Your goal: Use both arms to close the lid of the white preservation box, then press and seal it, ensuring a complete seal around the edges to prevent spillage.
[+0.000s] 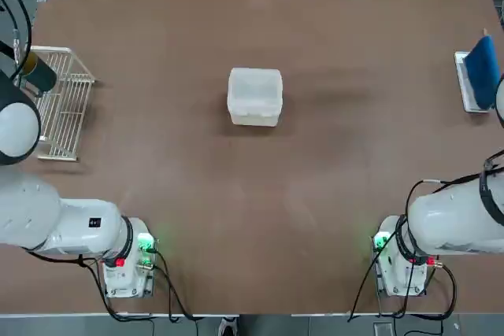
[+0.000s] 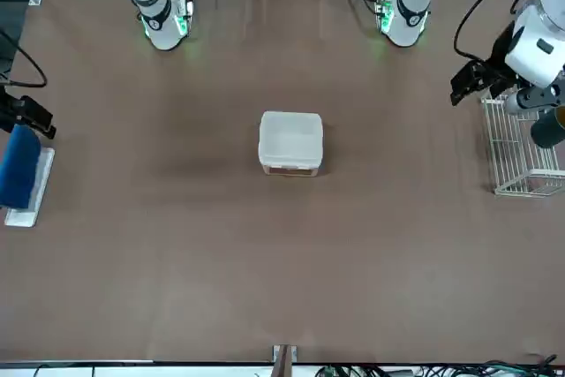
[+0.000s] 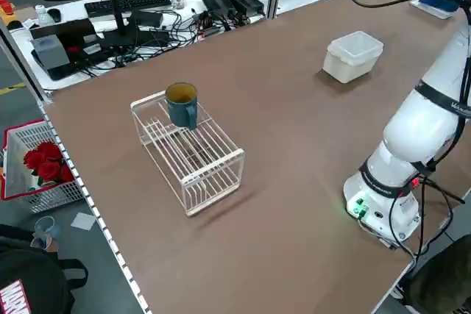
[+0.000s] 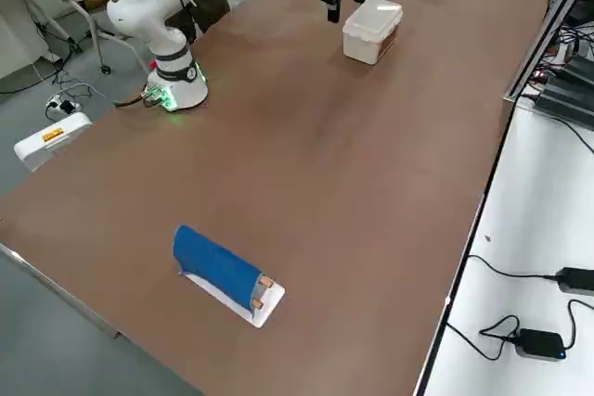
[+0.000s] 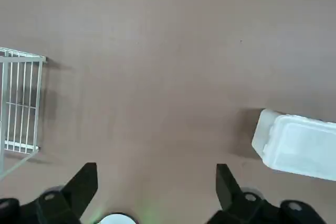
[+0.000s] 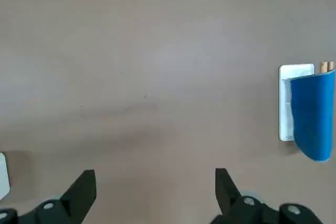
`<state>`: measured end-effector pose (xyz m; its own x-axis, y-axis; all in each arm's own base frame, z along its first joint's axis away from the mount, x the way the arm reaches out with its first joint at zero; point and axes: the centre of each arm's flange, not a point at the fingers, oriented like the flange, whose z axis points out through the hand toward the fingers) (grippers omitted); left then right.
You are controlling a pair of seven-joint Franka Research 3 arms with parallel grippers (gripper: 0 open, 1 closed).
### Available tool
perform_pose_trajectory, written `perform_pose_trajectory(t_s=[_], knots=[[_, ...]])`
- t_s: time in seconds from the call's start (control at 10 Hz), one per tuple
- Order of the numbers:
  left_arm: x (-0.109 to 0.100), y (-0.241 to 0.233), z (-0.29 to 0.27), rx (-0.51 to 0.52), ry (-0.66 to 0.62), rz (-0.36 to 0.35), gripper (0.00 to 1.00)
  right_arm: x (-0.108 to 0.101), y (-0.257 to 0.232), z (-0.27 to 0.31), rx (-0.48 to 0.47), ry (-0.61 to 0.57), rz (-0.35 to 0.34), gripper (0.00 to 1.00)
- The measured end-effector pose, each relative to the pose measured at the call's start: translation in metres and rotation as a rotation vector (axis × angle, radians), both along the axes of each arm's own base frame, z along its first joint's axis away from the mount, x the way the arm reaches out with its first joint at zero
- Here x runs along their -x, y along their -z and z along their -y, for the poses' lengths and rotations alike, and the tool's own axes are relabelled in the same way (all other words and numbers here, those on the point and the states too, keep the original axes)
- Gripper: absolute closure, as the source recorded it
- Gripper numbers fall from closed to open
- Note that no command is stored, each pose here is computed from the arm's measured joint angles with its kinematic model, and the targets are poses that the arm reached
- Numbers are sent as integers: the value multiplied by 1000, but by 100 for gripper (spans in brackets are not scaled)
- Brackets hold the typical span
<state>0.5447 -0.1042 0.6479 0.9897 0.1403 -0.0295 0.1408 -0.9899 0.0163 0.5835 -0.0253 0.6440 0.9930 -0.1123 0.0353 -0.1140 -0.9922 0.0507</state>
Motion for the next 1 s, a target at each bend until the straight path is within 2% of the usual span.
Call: perform_pose_trajectory(t_s=[0.4, 1.0], knots=[[-5, 8, -3, 4, 64, 13, 0, 0, 2, -7, -2, -14, -6, 0], [-6, 7, -3, 5, 93, 21, 0, 1, 4, 0, -1, -13, -17, 0]])
